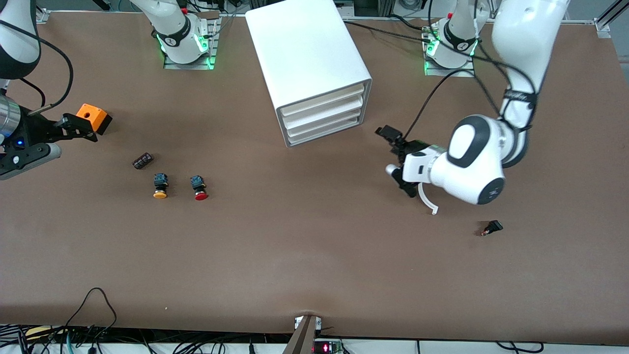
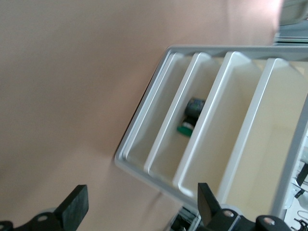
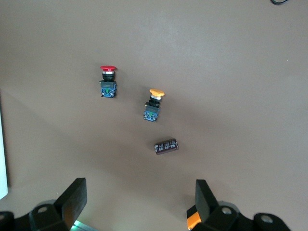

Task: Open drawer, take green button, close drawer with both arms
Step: 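Reach the left gripper to the cabinet's middle drawer handle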

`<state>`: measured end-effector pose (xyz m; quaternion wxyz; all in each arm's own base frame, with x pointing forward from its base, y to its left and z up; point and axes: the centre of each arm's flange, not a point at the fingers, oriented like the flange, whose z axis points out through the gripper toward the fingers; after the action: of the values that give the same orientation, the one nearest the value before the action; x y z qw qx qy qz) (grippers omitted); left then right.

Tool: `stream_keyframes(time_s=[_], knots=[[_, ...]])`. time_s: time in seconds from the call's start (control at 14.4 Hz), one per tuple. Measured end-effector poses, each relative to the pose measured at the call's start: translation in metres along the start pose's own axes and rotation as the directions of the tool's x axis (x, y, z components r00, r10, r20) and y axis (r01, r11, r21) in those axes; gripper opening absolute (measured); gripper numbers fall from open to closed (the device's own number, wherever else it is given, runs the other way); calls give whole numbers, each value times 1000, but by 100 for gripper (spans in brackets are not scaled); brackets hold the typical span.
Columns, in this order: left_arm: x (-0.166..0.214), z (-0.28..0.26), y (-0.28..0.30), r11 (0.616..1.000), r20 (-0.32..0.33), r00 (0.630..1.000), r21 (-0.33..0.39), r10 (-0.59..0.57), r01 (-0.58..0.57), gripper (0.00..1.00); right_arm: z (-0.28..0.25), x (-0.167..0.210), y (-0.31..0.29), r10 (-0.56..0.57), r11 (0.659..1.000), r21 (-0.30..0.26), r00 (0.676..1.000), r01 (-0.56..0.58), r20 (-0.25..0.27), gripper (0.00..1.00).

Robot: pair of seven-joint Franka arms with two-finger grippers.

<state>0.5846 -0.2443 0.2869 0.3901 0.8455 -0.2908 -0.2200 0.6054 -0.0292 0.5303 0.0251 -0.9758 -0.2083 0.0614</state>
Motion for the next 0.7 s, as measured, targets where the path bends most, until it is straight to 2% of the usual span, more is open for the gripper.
stream_keyframes(time_s=[0.21, 0.35, 0.49, 0.7], knots=[[-2, 32, -32, 990, -106, 989, -88, 103, -112, 100, 10, 1, 10, -8, 1000, 13, 1000, 8, 8, 100], [-15, 60, -52, 967, -208, 967, -178, 144, -183, 100, 22, 8, 10, -66, 998, 24, 998, 66, 23, 100], [-29, 89, -66, 950, -278, 952, -244, 126, -197, 98, 31, 19, 6, -90, 995, 32, 996, 90, 23, 100], [-49, 125, -78, 922, -355, 930, -320, 94, -215, 94, 29, 41, -13, -129, 991, 23, 991, 129, -24, 100]])
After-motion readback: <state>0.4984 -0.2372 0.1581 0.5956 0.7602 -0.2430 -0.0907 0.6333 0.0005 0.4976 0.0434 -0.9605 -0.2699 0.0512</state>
